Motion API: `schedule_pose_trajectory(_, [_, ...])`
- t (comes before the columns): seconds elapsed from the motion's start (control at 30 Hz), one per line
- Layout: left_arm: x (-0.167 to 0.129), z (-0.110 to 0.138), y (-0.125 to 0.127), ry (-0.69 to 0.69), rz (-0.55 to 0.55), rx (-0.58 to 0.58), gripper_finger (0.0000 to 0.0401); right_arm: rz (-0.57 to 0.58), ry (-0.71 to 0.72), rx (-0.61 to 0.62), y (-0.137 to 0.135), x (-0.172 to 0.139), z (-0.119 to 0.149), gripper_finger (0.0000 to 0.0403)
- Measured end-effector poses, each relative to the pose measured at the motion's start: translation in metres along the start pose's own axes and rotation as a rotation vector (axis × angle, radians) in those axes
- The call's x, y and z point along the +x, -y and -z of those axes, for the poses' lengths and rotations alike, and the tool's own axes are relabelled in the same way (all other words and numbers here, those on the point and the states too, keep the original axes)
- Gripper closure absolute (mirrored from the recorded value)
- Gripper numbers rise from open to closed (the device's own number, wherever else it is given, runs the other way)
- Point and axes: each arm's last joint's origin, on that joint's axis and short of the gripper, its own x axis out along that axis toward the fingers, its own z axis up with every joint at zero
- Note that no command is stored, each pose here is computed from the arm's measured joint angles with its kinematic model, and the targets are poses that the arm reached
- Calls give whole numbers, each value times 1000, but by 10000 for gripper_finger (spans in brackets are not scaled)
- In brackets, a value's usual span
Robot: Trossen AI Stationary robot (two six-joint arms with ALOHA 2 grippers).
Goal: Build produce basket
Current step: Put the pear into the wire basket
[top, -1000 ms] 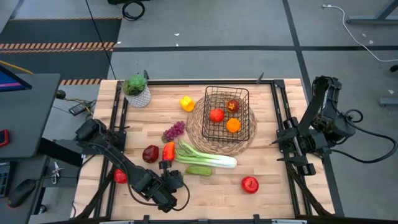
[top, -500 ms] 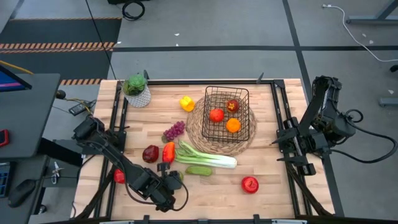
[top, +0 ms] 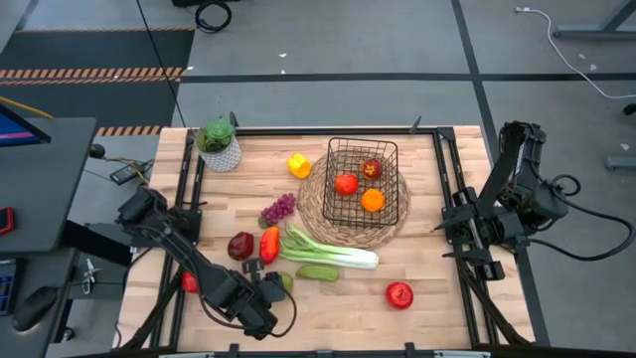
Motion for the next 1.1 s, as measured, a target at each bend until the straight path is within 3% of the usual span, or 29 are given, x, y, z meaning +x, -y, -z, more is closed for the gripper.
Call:
schedule_pose_trajectory(0.2, [11,-3,-4,-22,-38,-125,359,-1,1,0,0,0,0,156])
schedule_pose_trajectory(0.43, [12,-7,-6,-13,-33,-135,289,-9,4,1,0,0,0,156])
schedule_pose_trajectory(0.57, [12,-9,-3,3,-13,-83,266,-10,4,1,0,0,0,156])
schedule_pose_trajectory(0.9, [28,-7,1,-2,-64,31,281,-15,6,0,0,0,0,156])
schedule_pose_trajectory(1.1, [26,-8,0,9,-61,22,303,-18,6,1,-1,0,0,156])
